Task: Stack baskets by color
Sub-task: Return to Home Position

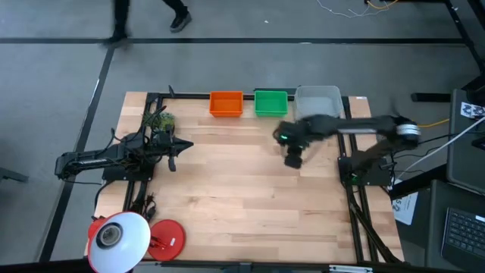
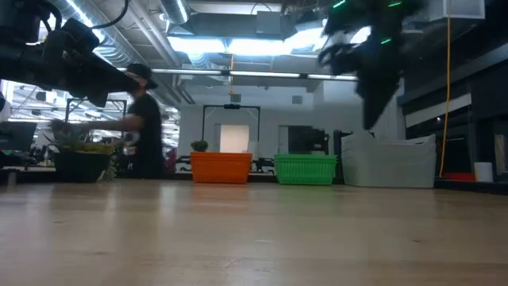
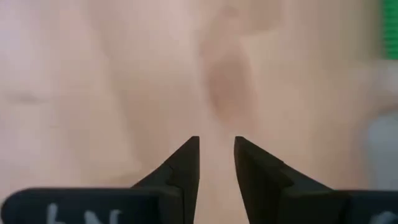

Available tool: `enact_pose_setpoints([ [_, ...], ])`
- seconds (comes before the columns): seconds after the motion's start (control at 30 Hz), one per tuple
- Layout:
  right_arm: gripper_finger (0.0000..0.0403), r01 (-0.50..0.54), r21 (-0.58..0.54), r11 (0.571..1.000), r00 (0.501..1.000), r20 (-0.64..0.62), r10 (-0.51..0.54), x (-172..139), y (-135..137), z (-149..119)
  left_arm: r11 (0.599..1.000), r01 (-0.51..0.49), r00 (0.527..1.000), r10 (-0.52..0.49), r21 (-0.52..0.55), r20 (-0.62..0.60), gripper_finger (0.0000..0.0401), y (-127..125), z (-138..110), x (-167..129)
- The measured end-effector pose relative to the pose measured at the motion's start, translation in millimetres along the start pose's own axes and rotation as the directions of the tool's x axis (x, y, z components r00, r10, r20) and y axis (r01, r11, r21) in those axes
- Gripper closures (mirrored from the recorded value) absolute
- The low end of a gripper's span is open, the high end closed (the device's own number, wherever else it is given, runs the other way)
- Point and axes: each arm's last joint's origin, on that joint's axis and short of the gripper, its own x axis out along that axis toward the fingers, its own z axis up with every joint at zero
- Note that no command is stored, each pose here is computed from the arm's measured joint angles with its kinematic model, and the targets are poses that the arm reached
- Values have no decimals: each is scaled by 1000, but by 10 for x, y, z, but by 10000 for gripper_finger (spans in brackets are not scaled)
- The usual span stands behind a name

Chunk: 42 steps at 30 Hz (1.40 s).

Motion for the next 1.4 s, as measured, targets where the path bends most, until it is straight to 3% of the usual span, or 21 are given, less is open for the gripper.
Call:
enact_pose_setpoints([
  [0.17,303,-236,42,971,923,323,210,-140,-10,-585,1000,0,1000,0,0,0,401,0,0,0],
  [0.37,303,-345,27,938,748,611,258,-177,-69,-1255,1000,0,1000,0,0,1,401,0,1,0],
  [0.43,303,-384,45,922,672,699,245,-155,-88,-1435,1000,0,1000,0,0,0,401,0,0,0],
  [0.53,303,-503,100,859,552,801,230,-128,-106,-1642,1000,0,1000,0,0,1,401,0,0,0],
  [0.63,303,-630,25,776,348,903,253,-174,-104,-1741,1000,0,1000,0,0,1,401,0,0,0],
  [0.67,303,-624,-25,781,282,925,256,-181,-104,-1767,1000,0,1000,0,0,0,401,0,0,0],
  [0.73,303,-520,-122,845,212,940,267,-153,-100,-1823,1000,0,1000,0,0,0,401,0,0,0],
  [0.83,303,-391,-214,895,172,938,299,-87,-70,-1845,1000,0,1000,0,0,0,401,0,0,0],
  [0.9,303,-375,-247,894,161,932,325,-64,-46,-1836,1000,0,1000,0,0,1,401,0,1,0],
  [0.97,303,-354,-284,891,100,936,338,-78,-29,-1823,1000,0,1000,0,0,2,401,0,1,0],
  [1.07,303,-273,-320,907,88,931,355,84,9,-1815,1000,-1,1000,1,0,4,401,0,2,0],
  [1.17,303,-286,-351,892,46,924,379,187,44,-1812,1000,-1,1000,1,0,4,401,1,2,0],
  [1.4,303,-291,-358,887,92,913,398,254,66,-1822,1000,-2,1000,2,-1,9,401,0,7,0],
])
